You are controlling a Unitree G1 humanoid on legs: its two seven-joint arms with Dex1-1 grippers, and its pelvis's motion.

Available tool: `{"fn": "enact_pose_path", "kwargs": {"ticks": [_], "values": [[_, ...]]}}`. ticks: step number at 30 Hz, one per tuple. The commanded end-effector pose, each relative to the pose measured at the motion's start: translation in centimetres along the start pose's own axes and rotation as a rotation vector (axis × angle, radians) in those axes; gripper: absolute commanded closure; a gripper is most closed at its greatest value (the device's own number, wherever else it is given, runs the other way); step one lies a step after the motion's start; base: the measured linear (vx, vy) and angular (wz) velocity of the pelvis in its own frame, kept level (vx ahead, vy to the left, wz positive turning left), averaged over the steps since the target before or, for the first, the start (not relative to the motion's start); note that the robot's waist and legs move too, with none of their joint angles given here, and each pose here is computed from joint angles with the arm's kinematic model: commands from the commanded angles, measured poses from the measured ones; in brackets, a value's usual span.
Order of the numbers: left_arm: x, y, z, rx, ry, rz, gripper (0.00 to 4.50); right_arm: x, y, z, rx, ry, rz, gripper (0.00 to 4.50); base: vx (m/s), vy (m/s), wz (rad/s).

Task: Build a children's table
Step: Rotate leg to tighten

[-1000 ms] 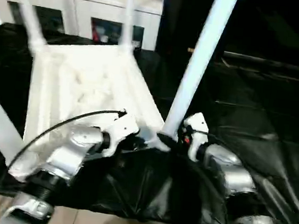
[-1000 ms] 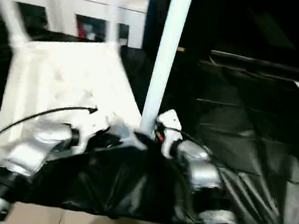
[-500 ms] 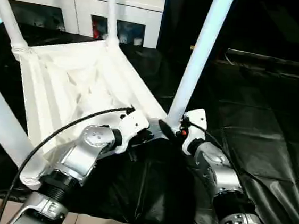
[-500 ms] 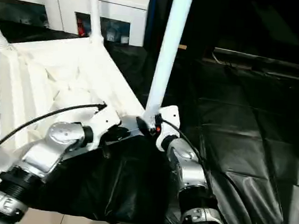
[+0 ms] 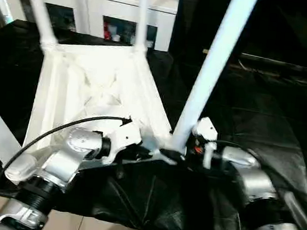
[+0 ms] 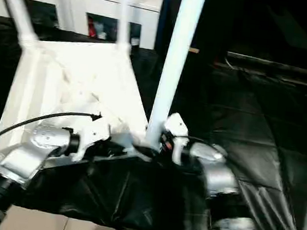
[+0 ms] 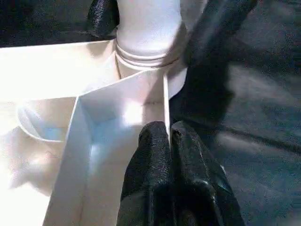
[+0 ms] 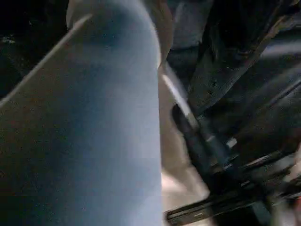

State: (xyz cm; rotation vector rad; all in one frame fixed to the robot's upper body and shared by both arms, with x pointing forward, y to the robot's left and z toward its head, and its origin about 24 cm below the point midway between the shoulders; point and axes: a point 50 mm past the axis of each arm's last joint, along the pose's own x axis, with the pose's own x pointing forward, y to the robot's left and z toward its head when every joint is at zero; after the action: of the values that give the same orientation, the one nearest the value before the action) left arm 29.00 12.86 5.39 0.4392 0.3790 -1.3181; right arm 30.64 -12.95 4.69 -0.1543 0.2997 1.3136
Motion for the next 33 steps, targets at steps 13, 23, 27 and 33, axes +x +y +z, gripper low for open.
{"fn": "enact_pose_path", "kwargs": {"ticks": [13,23,27,33], "values": [[0.8,-0.4,1.1,0.054,-0.031,-0.099,4.5,0.9,0.9,-0.4,-0.024,0.106,0.164,1.67,0.0,0.0,0.0],[0.6,-0.3,0.9,0.052,-0.028,-0.104,4.5,0.9,1.0,-0.5,-0.02,0.112,0.172,2.36,0.0,0.0,0.0],[0.9,-0.2,0.8,0.033,-0.036,-0.066,4.5,1.1,1.5,-0.9,-0.01,0.111,0.181,2.43,0.0,0.0,0.0],[2.7,0.4,1.2,-0.032,-0.055,0.112,4.5,2.1,1.7,-2.0,0.06,0.059,0.017,2.45,0.0,0.0,0.0]]}}
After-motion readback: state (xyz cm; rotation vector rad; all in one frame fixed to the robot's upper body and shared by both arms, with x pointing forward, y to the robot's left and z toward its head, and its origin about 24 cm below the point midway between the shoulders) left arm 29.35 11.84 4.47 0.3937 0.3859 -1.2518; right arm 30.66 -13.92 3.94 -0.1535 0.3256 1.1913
